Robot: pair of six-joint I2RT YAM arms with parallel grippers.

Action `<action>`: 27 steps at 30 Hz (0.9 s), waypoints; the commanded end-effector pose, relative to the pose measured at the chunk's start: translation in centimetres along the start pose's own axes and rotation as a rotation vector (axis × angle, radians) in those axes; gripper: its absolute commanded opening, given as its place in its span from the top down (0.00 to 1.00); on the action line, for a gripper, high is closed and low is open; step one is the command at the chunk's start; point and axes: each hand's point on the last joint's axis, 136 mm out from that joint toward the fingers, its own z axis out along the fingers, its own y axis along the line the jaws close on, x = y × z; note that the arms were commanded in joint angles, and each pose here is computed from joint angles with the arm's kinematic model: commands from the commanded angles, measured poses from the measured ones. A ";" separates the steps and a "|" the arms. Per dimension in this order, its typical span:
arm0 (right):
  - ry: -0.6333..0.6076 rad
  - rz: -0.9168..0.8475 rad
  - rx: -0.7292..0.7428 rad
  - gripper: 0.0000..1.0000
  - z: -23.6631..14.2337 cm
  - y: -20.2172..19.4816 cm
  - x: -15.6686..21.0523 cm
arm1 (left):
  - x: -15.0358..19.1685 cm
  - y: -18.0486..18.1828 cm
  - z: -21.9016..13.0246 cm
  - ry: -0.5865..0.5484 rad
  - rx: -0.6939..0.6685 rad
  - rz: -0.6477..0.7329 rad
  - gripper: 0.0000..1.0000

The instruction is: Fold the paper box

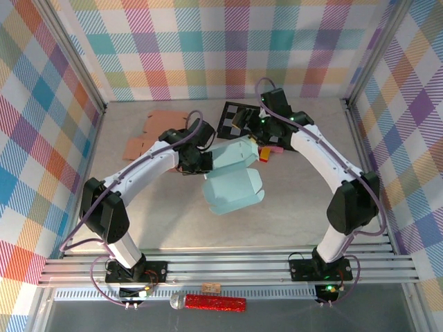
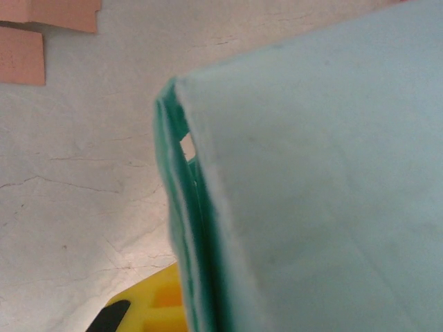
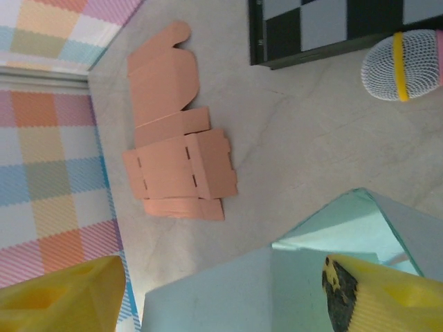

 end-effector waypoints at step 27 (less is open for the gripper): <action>0.221 -0.349 -0.690 0.54 -8.3 1.0 -2.6 | -2.6 -3.4 -3.9 0.166 0.526 0.029 1.00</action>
